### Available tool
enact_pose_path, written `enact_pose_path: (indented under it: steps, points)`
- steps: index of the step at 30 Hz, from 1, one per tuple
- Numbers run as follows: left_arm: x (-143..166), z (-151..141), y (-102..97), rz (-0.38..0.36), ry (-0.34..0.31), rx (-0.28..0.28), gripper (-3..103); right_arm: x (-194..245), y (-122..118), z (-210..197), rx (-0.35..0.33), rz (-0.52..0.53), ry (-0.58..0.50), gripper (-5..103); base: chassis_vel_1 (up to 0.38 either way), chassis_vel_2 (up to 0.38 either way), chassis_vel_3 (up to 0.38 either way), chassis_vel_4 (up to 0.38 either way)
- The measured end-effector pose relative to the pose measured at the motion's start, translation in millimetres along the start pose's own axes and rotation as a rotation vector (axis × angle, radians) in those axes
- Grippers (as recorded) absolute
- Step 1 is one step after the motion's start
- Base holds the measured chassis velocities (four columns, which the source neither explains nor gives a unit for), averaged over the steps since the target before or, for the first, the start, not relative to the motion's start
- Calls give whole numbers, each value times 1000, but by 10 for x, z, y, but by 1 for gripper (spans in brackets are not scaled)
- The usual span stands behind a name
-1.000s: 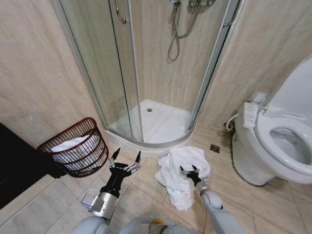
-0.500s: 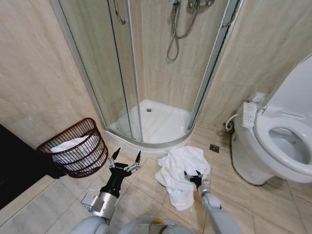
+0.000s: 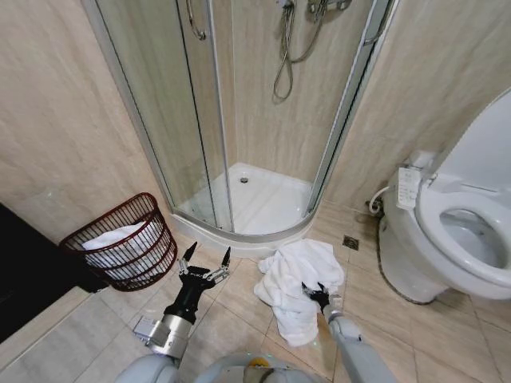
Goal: Discard the used towel into the hamper.
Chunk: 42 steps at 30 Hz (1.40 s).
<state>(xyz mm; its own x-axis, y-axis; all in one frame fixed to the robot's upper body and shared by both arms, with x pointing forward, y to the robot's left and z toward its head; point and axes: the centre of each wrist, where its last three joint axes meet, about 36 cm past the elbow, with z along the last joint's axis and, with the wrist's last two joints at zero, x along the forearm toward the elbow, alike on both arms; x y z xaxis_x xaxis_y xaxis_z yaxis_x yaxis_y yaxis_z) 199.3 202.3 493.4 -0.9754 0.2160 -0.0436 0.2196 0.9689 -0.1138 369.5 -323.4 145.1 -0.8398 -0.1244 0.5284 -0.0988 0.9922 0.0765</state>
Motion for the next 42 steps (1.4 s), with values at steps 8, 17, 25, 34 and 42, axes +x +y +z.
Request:
enact_pose_path:
  steps: [8,17,25,34,42]
  points:
    - [0,0,0,0,0,0,100,27,16,-9,5,-6,-14,40,0,0,0,0]
    - [0,0,0,0,0,0,100,102,73,-71,56,-24,-65,13,0,0,0,0]
    - [0,0,0,0,0,0,100,157,82,-140,79,-34,-113,10,0,0,0,0]
    - [0,0,0,0,0,0,100,415,108,-186,159,-28,-248,10,0,0,0,0]
    - [0,0,0,0,0,0,100,892,133,-610,224,-88,-473,10,0,0,0,0]
